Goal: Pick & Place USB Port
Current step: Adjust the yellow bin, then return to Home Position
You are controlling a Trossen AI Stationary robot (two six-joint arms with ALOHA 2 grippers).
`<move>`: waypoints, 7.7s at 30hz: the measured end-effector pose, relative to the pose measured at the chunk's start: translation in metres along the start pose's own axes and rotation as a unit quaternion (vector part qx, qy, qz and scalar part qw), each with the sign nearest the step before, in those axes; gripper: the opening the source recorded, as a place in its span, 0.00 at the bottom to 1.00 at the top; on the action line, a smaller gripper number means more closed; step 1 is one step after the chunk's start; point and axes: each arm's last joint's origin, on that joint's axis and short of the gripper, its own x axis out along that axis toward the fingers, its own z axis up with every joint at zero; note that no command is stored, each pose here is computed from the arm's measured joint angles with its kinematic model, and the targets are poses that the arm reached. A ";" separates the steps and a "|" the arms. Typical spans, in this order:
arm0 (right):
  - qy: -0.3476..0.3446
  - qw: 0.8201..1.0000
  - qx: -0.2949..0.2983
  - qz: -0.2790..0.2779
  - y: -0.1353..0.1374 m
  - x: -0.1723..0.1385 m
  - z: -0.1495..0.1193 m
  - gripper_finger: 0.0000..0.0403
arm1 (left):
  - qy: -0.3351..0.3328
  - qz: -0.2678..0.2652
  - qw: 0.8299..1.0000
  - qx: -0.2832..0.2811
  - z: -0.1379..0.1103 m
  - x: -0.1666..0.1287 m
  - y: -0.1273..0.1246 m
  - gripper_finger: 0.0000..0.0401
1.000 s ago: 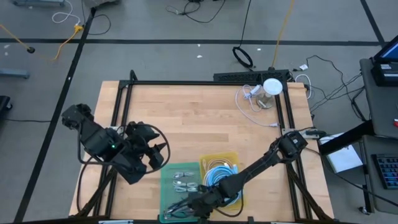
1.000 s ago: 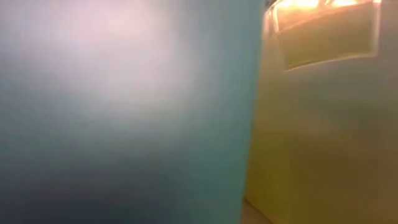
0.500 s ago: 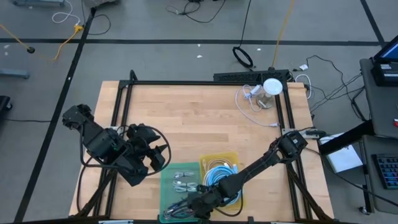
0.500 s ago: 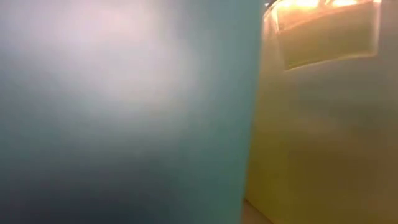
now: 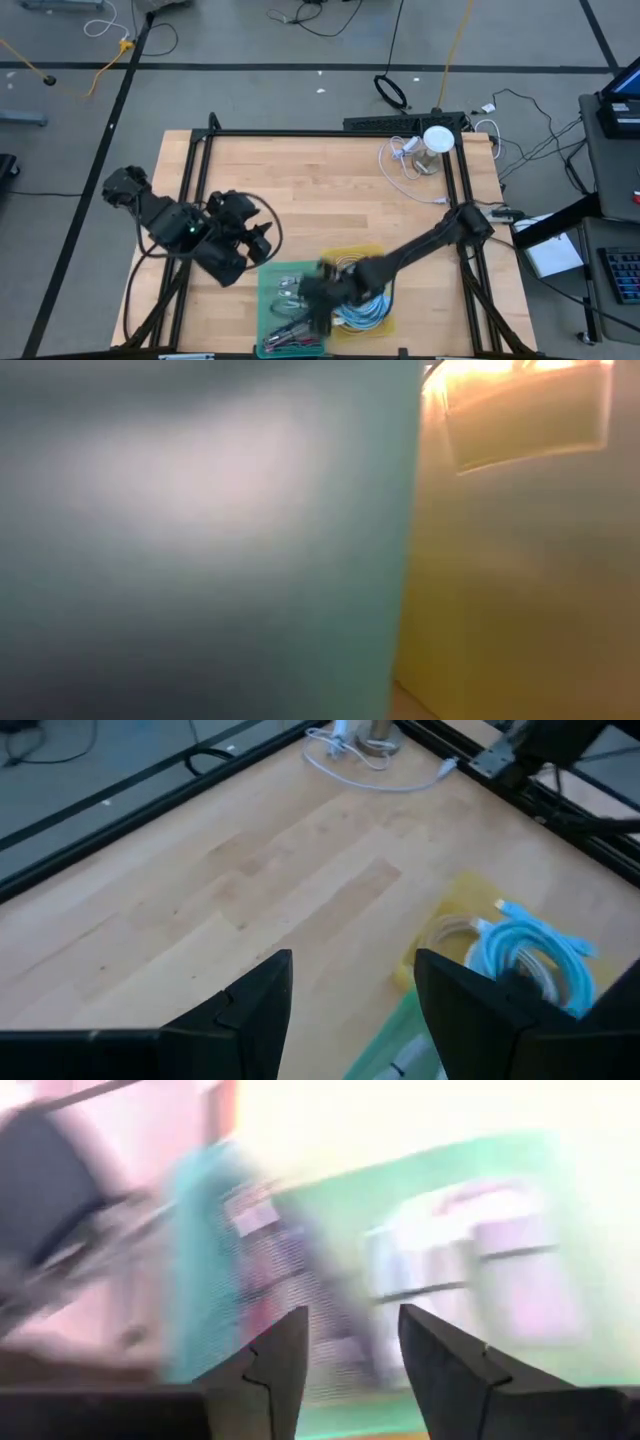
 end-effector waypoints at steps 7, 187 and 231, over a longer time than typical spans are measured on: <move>-0.072 0.951 0.037 -0.300 -0.054 -0.093 0.024 0.17 | 0.012 0.009 1.000 0.009 0.012 0.012 0.003 0.53; -0.365 0.927 0.019 -0.081 -0.236 -0.219 -0.244 0.00 | -0.363 -0.095 0.872 -0.314 -0.168 0.104 0.257 0.00; -0.363 0.925 0.048 -0.099 -0.238 -0.218 -0.245 0.00 | -0.140 -0.206 0.933 -0.259 -0.177 0.109 0.246 0.07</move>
